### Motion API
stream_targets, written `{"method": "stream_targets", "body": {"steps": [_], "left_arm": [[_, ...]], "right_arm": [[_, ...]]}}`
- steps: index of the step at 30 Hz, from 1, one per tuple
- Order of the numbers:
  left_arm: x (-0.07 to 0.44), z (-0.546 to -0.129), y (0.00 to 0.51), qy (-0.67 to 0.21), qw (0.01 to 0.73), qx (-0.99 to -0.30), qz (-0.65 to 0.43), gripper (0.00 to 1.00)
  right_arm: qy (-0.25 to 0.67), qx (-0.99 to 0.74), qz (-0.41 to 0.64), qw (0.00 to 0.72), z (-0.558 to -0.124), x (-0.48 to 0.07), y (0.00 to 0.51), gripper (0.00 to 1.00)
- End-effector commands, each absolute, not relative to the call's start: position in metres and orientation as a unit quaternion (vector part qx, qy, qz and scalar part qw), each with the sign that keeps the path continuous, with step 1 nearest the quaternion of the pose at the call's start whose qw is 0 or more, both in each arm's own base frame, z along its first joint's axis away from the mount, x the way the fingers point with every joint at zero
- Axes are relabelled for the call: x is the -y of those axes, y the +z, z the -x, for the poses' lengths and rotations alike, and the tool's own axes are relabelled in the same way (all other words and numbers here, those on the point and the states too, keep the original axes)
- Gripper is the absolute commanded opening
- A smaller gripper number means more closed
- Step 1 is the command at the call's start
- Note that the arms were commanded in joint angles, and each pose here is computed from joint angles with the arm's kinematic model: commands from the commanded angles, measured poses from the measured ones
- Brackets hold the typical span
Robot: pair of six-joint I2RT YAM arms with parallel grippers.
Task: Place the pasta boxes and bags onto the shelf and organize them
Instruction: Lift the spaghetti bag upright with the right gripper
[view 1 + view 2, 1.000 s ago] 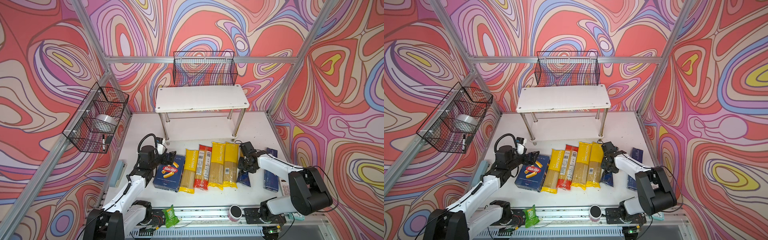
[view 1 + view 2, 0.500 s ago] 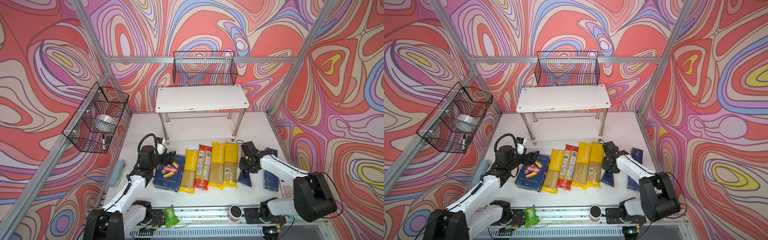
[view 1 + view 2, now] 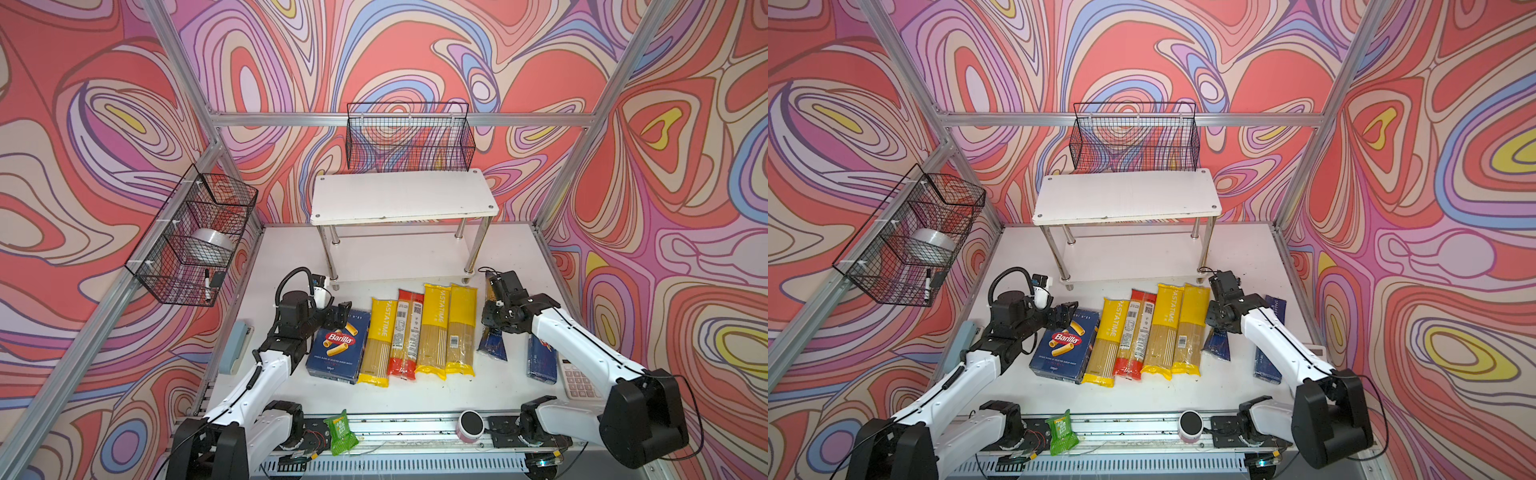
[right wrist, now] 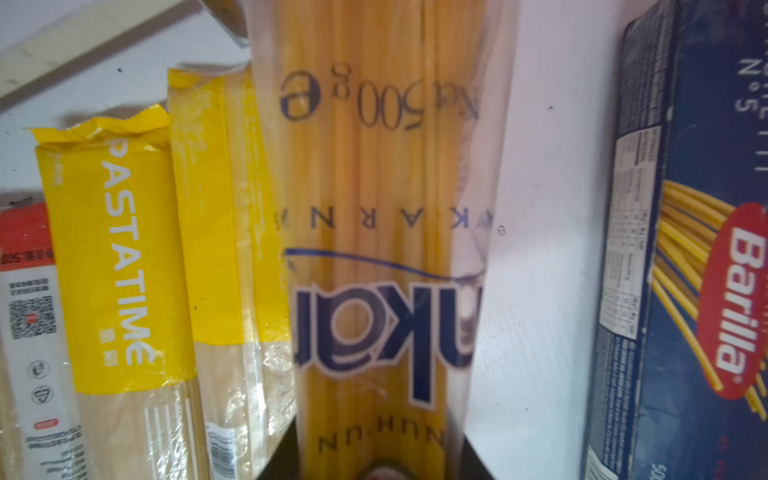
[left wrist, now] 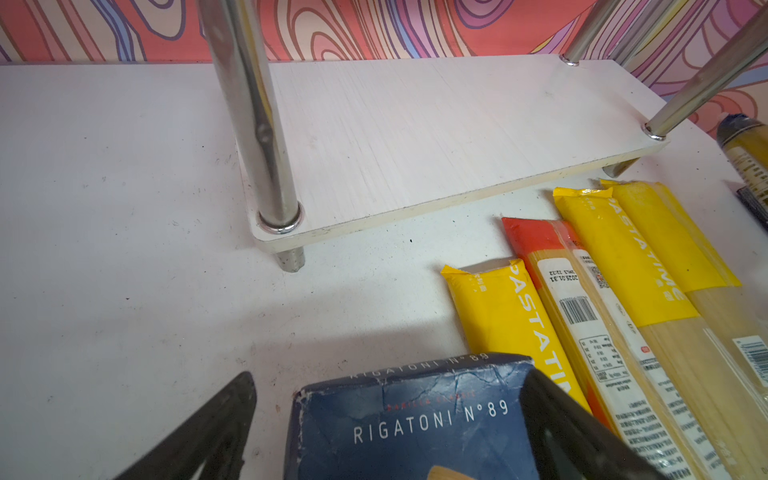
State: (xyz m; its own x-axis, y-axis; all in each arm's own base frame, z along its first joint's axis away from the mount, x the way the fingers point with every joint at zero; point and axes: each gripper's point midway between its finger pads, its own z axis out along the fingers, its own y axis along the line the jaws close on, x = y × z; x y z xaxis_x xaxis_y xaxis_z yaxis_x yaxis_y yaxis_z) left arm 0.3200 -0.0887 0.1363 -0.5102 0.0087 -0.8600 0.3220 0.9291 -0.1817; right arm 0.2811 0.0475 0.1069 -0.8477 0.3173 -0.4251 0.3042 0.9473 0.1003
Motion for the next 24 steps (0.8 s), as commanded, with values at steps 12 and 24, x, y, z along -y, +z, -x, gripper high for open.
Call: {"method": "stream_targets", "body": {"steps": [12, 24], "left_arm": [[0.086, -0.321, 0.143, -0.155, 0.493, -0.851, -0.098, 1.00], [0.087, -0.322, 0.142, -0.155, 0.490, -0.852, -0.099, 1.00]], "right_arm": [[-0.005, -0.923, -0.139, 0.358, -0.320, -0.032, 0.225, 0.00], [-0.018, -0.897, -0.125, 0.423, -0.349, -0.018, 0.296, 0.00]]}}
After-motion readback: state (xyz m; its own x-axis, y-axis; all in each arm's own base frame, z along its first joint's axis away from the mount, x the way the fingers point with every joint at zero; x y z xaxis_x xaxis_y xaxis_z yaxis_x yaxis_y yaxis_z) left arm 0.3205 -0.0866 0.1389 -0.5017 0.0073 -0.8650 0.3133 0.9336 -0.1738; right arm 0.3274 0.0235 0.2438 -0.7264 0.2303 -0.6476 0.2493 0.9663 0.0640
